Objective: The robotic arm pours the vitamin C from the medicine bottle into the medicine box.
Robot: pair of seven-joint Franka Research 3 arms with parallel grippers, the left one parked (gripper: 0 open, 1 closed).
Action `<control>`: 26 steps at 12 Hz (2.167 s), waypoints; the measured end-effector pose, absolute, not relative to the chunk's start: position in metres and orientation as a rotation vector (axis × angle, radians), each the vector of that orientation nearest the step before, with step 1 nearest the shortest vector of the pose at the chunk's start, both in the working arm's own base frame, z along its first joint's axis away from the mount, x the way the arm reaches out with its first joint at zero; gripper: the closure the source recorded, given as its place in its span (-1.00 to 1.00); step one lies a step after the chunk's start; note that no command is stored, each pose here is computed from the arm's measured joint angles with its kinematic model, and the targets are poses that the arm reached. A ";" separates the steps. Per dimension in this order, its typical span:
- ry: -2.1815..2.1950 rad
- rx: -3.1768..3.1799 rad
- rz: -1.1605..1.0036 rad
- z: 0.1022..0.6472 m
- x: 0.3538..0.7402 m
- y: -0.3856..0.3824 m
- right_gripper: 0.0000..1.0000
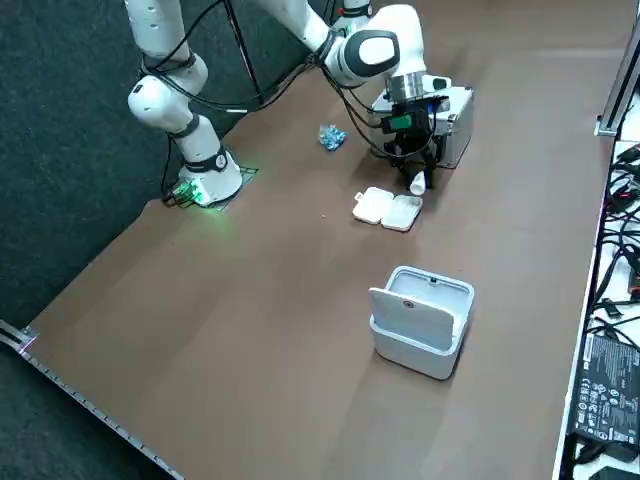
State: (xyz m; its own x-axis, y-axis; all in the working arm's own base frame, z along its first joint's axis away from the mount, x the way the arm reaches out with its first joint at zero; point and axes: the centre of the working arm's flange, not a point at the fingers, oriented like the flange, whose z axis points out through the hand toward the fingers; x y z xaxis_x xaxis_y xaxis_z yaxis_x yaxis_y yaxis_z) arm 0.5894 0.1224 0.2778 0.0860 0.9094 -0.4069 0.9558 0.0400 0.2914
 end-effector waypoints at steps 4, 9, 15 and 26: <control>1.819 1.970 -0.049 0.310 0.593 0.117 0.14; 1.823 2.091 0.005 0.332 0.588 0.086 0.14; 1.746 2.182 0.085 0.318 0.574 0.018 0.14; 1.800 2.533 0.323 0.350 0.584 -0.027 0.14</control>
State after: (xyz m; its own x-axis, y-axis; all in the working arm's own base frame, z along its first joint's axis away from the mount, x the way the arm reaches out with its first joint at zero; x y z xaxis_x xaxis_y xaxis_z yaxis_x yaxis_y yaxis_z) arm 0.5840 -0.0267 0.3497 0.3148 0.9360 0.1572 0.9323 -0.3360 0.1338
